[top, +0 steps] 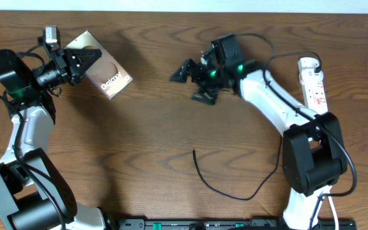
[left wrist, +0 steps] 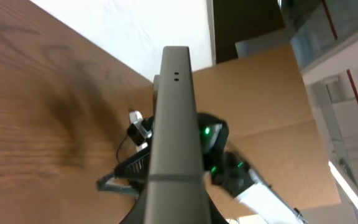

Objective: Plug charger to phone and switch on socket
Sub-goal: 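Release the phone from the right gripper and move the left gripper left, then lower the right gripper and grasp the black cable's plug end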

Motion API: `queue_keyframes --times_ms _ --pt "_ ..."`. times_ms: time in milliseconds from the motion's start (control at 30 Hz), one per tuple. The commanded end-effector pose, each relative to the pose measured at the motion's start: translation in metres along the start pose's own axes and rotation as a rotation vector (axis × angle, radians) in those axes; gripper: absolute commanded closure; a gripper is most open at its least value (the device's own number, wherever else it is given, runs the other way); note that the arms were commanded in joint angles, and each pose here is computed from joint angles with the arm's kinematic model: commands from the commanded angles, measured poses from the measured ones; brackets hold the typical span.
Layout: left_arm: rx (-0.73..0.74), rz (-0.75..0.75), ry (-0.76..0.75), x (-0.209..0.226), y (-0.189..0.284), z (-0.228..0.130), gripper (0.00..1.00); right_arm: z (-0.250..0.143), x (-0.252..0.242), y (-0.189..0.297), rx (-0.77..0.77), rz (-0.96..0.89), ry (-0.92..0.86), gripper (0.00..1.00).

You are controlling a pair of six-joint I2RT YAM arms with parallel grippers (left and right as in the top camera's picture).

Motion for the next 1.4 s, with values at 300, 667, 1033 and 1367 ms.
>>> queue_keyframes --times_ms 300,667,1033,1367 --pt "0.044 -0.034 -0.084 -0.009 -0.001 -0.002 0.93 -0.023 -0.021 0.033 -0.231 -0.62 0.257 0.02" --pt "0.041 -0.034 -0.131 -0.009 0.0 -0.001 0.93 -0.093 -0.061 -0.018 -0.061 -0.82 0.375 0.01" --pt "0.038 -0.032 -0.149 -0.009 0.001 -0.001 0.93 -0.126 -0.12 -0.041 -0.009 -0.971 0.326 0.18" --pt "-0.014 0.005 -0.148 -0.005 0.023 0.005 0.93 -0.13 -0.132 -0.055 -0.018 -0.941 0.359 0.26"
Point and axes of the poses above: each gripper's point midway between its finger pads, its own y axis back along the fingers, its own x axis along the line the jaws close on, z = x × y, the point moved 9 cm from there along y, back along the fingers, and after that the axes turned 13 degrees about -y, right-handed, at the moved point
